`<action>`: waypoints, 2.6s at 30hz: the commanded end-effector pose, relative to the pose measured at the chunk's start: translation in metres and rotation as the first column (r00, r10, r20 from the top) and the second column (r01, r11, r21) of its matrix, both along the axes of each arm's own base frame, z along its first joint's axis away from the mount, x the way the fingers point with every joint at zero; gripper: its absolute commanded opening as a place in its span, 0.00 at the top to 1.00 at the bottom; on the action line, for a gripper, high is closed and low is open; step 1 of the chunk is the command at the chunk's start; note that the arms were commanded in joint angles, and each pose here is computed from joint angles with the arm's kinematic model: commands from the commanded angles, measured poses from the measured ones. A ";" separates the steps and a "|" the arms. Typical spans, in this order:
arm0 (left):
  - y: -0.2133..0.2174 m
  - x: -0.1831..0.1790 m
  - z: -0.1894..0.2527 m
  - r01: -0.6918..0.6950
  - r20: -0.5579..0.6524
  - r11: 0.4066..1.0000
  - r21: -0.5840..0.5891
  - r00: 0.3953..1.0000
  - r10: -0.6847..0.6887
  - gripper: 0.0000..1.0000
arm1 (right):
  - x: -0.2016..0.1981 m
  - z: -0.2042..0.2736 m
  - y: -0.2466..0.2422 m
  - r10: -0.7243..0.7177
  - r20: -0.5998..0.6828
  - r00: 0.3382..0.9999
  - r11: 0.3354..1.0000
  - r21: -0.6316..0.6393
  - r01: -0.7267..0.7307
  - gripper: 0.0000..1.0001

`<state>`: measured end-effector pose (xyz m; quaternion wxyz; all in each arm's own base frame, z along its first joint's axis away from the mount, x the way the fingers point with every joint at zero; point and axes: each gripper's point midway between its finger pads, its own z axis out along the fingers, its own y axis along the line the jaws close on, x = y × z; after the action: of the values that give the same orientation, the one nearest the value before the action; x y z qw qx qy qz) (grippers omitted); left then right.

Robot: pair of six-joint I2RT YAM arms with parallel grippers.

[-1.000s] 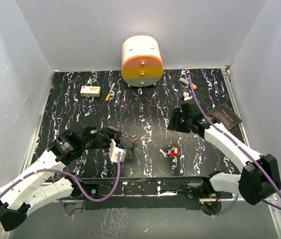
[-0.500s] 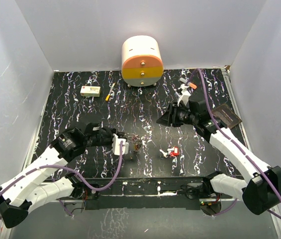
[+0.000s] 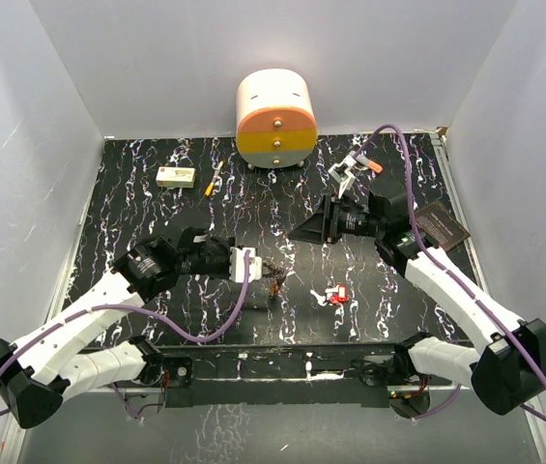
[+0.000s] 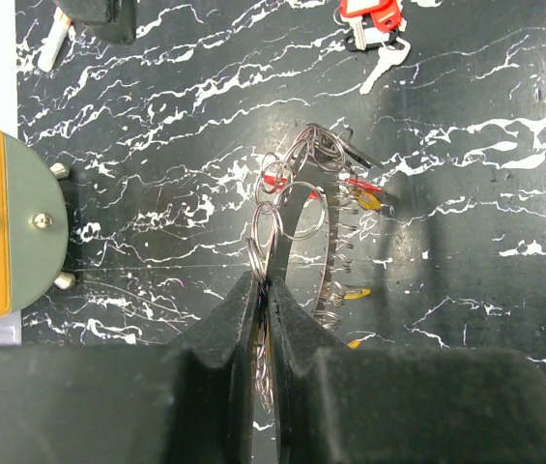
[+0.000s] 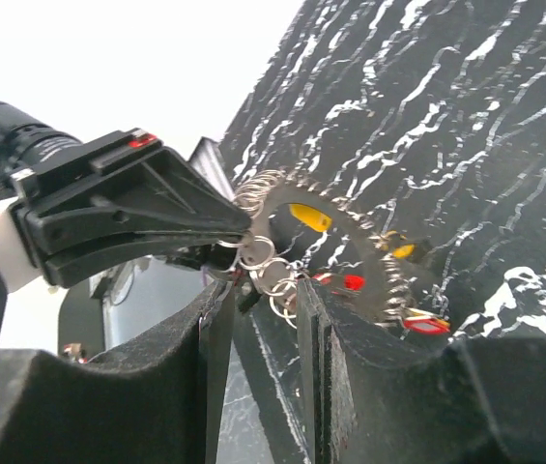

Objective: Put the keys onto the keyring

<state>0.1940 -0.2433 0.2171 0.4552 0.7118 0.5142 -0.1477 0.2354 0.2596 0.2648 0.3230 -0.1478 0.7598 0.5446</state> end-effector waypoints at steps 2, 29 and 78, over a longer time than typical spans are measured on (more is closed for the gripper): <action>-0.015 0.002 0.040 0.030 0.057 0.993 -0.118 0.998 -0.024 1.00 | -0.006 0.029 0.013 0.111 0.059 0.992 0.987 0.109 -0.117 0.63; -0.041 -0.024 0.063 0.002 -0.193 0.945 -0.326 0.979 -0.069 1.00 | -0.042 0.005 0.012 0.145 0.604 0.784 0.985 -0.016 -0.170 0.27; -0.029 -0.007 0.086 -0.138 -0.205 0.935 -0.326 0.976 0.073 0.57 | -0.056 0.000 0.040 0.163 0.615 0.772 0.986 -0.072 -0.151 0.90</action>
<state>0.1793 -0.2813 0.2714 0.4828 0.5788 0.5776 -0.3135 0.1744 0.2969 0.2293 0.4546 -0.3751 0.6446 0.4869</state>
